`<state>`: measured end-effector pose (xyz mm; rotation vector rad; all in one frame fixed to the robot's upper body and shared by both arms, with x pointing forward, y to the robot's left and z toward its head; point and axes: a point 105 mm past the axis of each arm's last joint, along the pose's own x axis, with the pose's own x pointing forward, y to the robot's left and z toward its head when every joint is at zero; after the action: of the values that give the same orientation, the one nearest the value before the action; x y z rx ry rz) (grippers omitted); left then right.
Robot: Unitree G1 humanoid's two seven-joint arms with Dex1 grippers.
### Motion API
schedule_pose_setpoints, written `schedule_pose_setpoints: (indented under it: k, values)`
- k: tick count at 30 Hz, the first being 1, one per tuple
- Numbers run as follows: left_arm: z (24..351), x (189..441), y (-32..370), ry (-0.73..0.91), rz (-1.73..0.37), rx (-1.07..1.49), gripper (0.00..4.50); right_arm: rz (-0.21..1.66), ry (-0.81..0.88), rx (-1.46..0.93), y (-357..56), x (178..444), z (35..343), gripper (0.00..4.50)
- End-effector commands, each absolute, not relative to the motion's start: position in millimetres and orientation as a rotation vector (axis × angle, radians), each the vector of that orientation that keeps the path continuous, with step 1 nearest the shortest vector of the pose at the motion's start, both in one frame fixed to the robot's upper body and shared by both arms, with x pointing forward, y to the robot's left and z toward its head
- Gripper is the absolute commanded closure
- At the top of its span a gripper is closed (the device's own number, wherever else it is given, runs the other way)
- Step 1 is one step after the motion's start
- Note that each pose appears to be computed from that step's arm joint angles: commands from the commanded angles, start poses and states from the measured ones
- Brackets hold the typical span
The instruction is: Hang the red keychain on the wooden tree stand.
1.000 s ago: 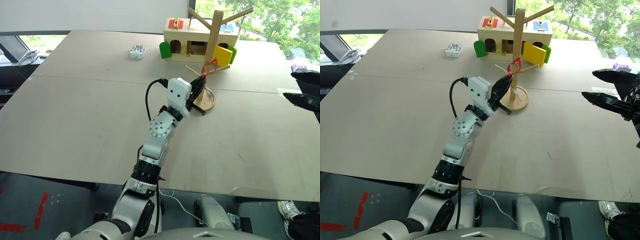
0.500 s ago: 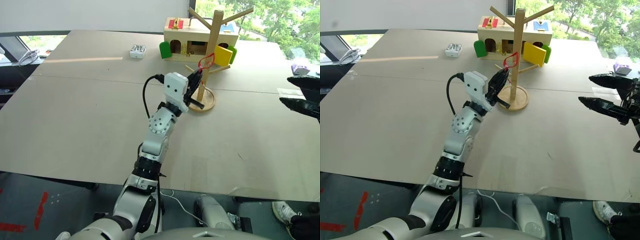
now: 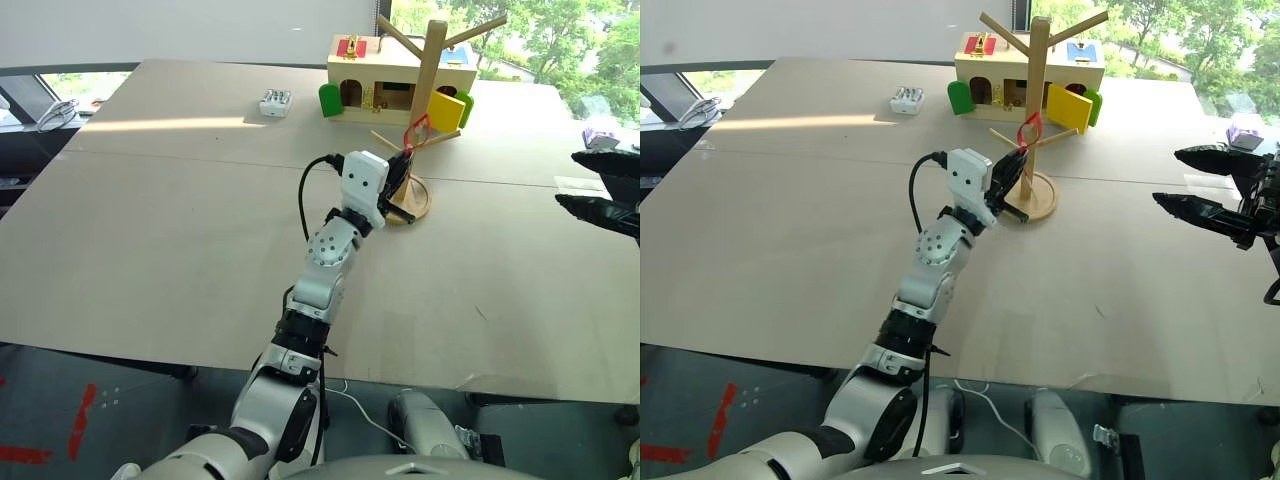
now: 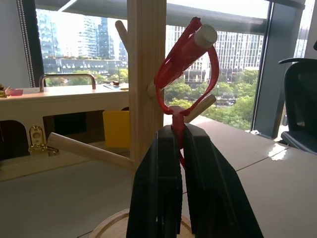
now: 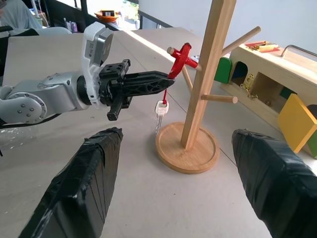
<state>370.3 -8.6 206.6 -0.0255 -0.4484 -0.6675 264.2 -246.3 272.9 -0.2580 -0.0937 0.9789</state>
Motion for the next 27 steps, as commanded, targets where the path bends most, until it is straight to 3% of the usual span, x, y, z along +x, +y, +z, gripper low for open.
schedule_pose_setpoints:
  k: [1, 11, 12, 18, 27]
  values:
    - [224, 368, -12, -0.504, -0.666, -0.049, 4.16, 0.967, -0.151, -0.289, -247, 257, 286, 0.69]
    - [221, 369, 1, -0.480, -0.641, -0.123, 0.76, 0.930, -0.177, -0.268, -245, 263, 283, 0.69]
    - [215, 371, 12, -0.459, -0.606, -0.122, 0.16, 0.886, -0.204, -0.252, -245, 268, 281, 0.69]
    - [191, 373, 55, -0.376, -0.500, -0.113, 0.02, 0.654, -0.302, -0.179, -243, 294, 259, 0.69]
    - [158, 376, 138, -0.274, -0.231, -0.045, 0.02, 0.195, -0.365, -0.021, -243, 322, 191, 0.69]
